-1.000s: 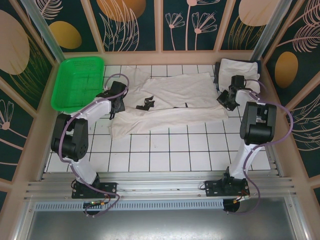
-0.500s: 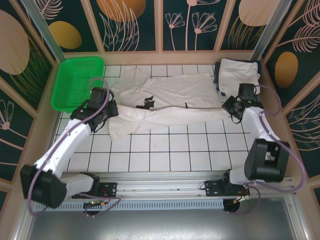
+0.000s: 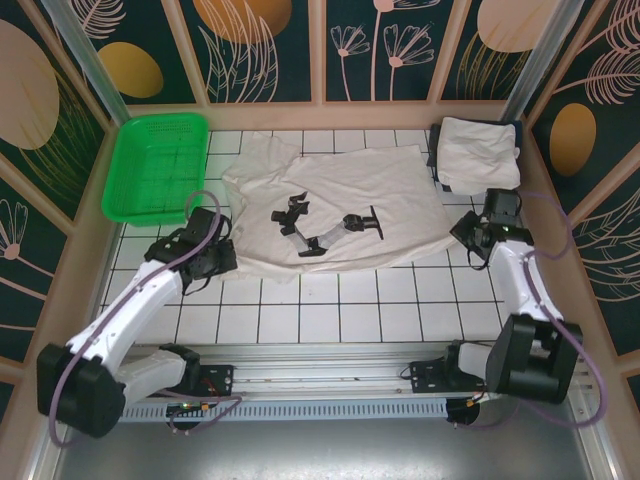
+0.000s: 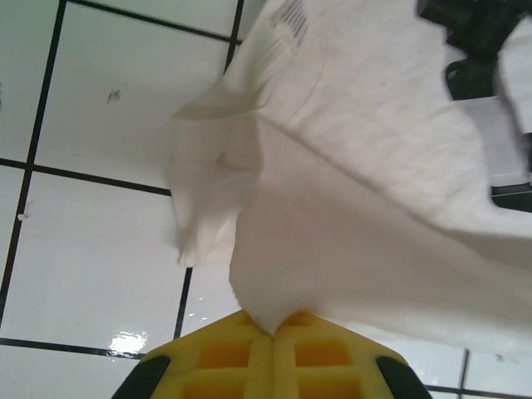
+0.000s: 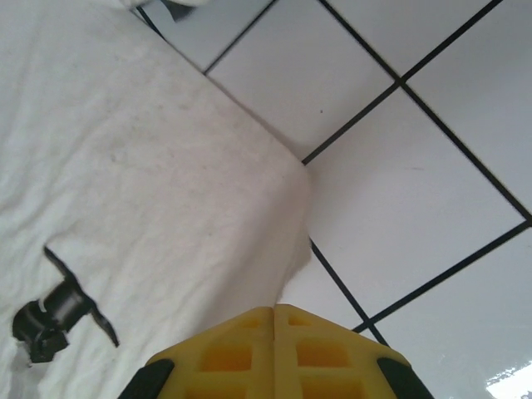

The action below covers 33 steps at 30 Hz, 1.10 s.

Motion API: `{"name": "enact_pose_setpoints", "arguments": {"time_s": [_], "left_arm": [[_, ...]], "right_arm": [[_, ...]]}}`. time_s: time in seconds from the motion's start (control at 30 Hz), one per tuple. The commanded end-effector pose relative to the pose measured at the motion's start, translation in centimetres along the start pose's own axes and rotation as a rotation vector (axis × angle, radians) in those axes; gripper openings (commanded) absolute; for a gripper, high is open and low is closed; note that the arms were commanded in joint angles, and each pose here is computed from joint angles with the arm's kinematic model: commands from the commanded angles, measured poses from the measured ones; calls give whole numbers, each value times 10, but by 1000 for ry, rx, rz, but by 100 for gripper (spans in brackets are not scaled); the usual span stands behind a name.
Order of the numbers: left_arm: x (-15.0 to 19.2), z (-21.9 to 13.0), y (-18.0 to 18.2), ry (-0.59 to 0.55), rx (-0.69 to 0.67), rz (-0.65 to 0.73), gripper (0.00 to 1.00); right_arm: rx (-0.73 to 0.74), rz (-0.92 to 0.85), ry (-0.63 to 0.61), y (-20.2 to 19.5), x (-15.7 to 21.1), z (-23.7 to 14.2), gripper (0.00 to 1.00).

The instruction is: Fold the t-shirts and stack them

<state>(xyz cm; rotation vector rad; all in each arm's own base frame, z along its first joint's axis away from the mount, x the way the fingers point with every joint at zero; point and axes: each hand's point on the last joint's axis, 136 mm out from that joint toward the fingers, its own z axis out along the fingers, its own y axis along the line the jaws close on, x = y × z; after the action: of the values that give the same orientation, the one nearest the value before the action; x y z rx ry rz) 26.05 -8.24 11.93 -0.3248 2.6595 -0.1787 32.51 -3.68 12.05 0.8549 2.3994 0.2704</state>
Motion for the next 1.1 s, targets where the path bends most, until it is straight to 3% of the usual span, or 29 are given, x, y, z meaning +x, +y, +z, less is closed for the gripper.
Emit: {"name": "enact_pose_setpoints", "arguments": {"time_s": [0.0, 0.17, 0.37, 0.9, 0.93, 1.07], "left_arm": [[-30, 8, -3, -61, -64, 23, 0], [-60, 20, -1, -83, -175, 49, 0], [-81, 37, -3, -81, -212, 62, 0], [-104, 67, -5, -53, -248, 77, 0], [-106, 69, -5, -55, -246, 75, 11], [-121, 69, -13, -76, -223, 68, 35]], "right_arm": [[-34, -1, -36, 13, -25, 13, 0], [-47, 4, -18, 25, -42, 39, 0], [-37, 3, 13, 29, -52, 67, 0], [-67, -19, 75, 48, -56, 106, 3], [-69, -32, 82, 48, -56, 108, 8], [-20, -48, 70, 42, -68, 99, 23]]}}
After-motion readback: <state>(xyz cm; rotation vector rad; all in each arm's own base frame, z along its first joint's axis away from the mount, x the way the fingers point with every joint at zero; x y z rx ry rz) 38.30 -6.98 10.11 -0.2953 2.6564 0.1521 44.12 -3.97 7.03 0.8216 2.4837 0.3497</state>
